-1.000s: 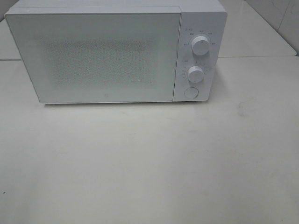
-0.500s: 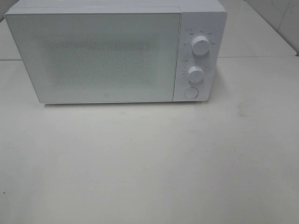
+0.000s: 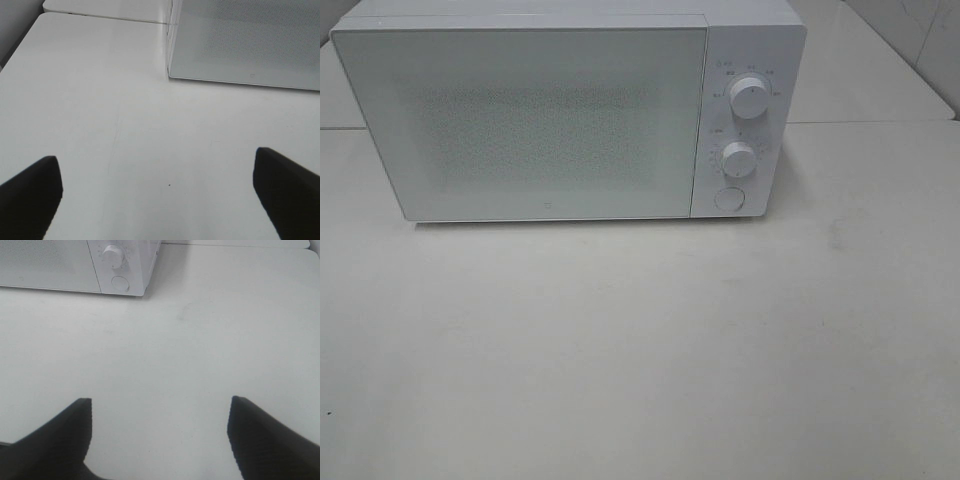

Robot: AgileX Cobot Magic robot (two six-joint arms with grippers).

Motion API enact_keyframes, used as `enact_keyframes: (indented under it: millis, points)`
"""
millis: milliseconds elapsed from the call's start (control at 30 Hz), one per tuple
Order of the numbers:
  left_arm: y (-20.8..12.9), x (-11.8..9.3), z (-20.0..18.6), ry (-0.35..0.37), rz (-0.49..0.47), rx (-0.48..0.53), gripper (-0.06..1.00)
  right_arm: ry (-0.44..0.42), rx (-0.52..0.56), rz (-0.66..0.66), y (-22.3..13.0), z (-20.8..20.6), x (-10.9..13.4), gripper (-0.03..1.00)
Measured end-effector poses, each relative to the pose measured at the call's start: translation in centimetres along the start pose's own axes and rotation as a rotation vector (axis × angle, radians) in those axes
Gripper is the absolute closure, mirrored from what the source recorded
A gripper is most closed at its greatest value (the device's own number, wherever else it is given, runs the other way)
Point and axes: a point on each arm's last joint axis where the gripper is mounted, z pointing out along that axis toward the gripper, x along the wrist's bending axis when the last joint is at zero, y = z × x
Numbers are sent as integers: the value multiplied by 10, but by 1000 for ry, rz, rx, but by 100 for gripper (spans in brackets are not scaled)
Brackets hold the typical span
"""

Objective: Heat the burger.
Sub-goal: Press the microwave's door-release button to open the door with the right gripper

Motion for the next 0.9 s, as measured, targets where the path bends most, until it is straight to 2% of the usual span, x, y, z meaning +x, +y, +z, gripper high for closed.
enact_keyframes:
  millis: [567,700,900]
  points:
    - [0,0,0,0,0,0,-1,4,15,3,1,2,1,23]
    - [0,0,0,0,0,0,-1,2,76,5,11,13,1,23]
    - [0,0,0,0,0,0,-1,2,55,6,30,32,2,23]
